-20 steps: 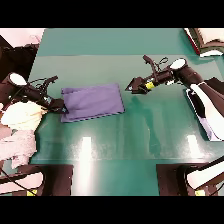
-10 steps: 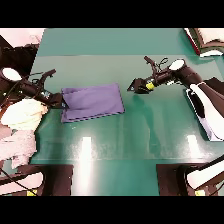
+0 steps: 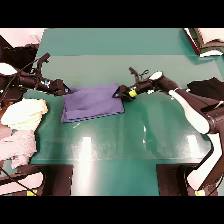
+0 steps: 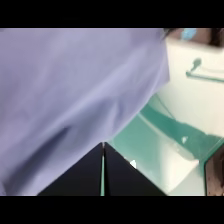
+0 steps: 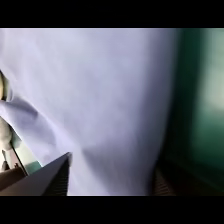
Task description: Fold the shirts.
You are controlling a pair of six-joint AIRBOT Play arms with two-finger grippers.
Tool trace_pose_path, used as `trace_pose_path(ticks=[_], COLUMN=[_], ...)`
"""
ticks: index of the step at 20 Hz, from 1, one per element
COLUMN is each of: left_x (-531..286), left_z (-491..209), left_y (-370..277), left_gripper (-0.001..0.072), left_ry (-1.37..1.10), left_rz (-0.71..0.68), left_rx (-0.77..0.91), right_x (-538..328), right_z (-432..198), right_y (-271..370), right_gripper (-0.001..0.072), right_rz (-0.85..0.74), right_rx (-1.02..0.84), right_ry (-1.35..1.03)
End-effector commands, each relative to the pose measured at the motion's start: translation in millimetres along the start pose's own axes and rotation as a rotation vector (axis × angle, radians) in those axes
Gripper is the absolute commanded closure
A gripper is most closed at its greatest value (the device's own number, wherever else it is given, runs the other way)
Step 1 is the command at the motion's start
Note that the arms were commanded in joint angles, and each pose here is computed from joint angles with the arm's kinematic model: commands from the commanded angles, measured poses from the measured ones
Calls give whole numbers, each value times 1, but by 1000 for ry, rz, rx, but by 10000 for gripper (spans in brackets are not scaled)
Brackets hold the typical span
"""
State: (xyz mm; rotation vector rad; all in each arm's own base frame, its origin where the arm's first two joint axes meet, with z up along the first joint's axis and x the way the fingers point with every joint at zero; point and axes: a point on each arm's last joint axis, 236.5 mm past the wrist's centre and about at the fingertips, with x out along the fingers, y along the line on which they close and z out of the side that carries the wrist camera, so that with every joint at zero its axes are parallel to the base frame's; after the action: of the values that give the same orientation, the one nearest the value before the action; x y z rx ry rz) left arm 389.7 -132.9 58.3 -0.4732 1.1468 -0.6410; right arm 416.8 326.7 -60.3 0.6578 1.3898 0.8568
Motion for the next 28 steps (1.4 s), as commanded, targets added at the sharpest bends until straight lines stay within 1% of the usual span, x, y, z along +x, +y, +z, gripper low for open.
trace_pose_path(ticks=[1, 2, 3, 4, 5, 6, 7, 10, 12, 13, 14, 18, 22, 26, 28], left_x=[-1, -1, -1, -1, -1, -1, -1, -1, -1, 0, 2, 21, 49, 62, 63], left_z=[10, 9, 9, 9, 9, 9, 8, 5, 2, 1, 0, 3, 4, -6, -6], left_y=[1, 0, 0, 0, 0, 0, 0, -2, -3, -4, -6, -26, -60, -81, -82], left_gripper=[681, 681, 681, 681, 681, 681, 681, 681, 682, 681, 682, 682, 682, 682, 681], left_ry=[-39, -39, -39, -38, -38, -36, -35, -19, -6, -4, 0, -8, -34, -10, -8], left_rz=[5, 5, 4, 4, 4, 3, 3, -5, -10, -11, -10, -12, -21, -42, -43], left_rx=[5, 5, 4, 4, 4, 4, 4, 4, 2, 3, 10, 62, 146, 184, 154], right_x=[36, 43, 47, 51, 52, 53, 51, 18, -36, -67, -103, -258, -403, -488, -511], right_z=[-2, -5, -7, -11, -14, -16, -16, -2, 18, 27, 33, 48, 44, 21, 14], right_y=[16, 20, 23, 26, 28, 30, 33, 50, 53, 46, 32, -40, -89, -130, -142], right_gripper=[161, 162, 243, 362, 450, 635, 696, 700, 700, 700, 700, 701, 701, 701, 701], right_rz=[12, 9, 8, 9, 11, 15, 18, 20, 1, -34, -87, -307, -421, -505, -534], right_rx=[-34, -51, -65, -90, -117, -151, -180, -223, -228, -232, -227, -100, 35, 143, 174], right_ry=[-27, -28, -24, -15, -7, 0, 1, -59, -165, -214, -267, -533, -845, -1020, -1073])
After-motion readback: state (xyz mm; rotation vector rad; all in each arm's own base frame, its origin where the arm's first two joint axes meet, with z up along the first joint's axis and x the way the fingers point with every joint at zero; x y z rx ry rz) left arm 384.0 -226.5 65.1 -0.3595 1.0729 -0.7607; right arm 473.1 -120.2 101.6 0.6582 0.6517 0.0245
